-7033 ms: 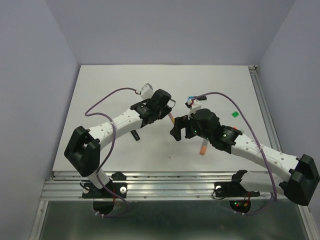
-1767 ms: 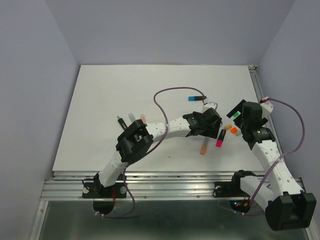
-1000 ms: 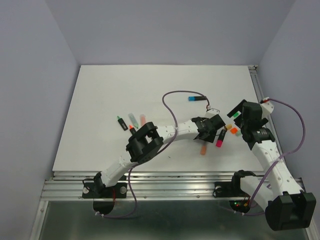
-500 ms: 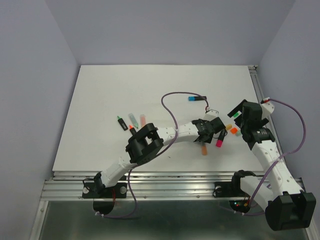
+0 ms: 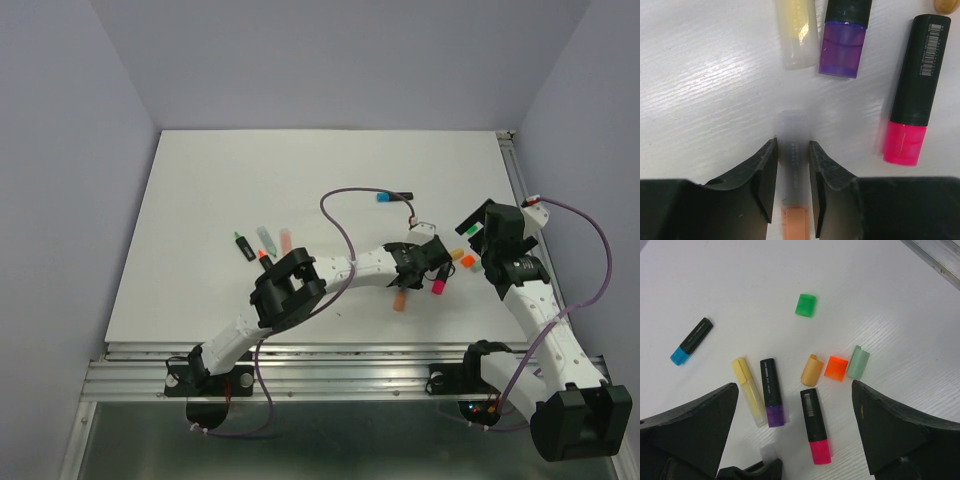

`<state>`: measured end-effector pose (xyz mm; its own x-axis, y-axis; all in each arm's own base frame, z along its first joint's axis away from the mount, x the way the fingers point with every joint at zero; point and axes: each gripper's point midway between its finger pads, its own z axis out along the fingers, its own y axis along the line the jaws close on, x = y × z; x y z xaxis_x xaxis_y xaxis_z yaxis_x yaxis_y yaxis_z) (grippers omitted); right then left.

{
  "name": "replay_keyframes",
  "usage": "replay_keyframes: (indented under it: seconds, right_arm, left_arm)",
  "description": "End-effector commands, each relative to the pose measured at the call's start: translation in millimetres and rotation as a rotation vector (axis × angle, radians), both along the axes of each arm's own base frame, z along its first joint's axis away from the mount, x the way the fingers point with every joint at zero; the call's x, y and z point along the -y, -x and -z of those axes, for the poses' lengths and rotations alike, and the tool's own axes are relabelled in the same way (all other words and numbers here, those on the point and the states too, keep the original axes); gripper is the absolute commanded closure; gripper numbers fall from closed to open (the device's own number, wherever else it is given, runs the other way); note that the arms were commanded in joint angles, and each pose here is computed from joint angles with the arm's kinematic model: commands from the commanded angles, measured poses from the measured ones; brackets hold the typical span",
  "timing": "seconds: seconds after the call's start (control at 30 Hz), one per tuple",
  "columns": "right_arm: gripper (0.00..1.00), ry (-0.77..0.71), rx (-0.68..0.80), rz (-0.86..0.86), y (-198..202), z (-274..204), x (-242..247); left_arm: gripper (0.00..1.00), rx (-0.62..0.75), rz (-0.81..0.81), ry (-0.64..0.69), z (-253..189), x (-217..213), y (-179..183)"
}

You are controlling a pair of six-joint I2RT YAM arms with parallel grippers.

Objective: Open the pen caps

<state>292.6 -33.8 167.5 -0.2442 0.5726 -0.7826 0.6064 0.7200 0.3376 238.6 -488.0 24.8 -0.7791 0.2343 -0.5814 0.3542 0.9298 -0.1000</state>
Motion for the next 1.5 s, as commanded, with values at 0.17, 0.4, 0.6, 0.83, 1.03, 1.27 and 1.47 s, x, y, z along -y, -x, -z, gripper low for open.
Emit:
replay_keyframes:
  seconds: [0.17,0.4,0.6,0.83,1.03,1.27,1.47]
  right_arm:
    - [0.00,-0.012,0.081,-0.096,-11.0,-10.5,-12.8]
    - [0.00,-0.070,0.165,-0.382,-19.1,-15.8,-59.2]
    - [0.00,-0.143,0.150,-0.673,-6.1,-16.6,-106.5]
    - [0.00,-0.295,0.185,-1.066,43.4,-28.2,-194.3]
    - [0.00,-0.359,0.248,-1.330,85.5,-43.1,-282.0]
    - [0.00,-0.280,0.169,-1.316,70.2,-24.0,-313.7]
    - [0.00,-0.259,0.210,-1.309,60.0,-25.8,-332.1]
  left_arm:
    - [1.00,0.074,-0.143,-0.036,-31.8,-50.0,3.3]
    - [1.00,0.210,-0.277,0.165,-114.6,-104.2,-21.3]
    - [1.00,0.254,-0.413,0.336,-142.8,-167.4,-38.3]
    - [1.00,0.356,-0.498,0.551,-176.7,-199.6,-61.0]
    - [1.00,0.343,-0.494,0.564,-176.8,-194.1,-61.7]
    - [1.00,0.277,-0.482,0.586,-163.1,-183.6,-56.5]
    - [1.00,0.231,-0.467,0.610,-157.6,-175.7,-51.1]
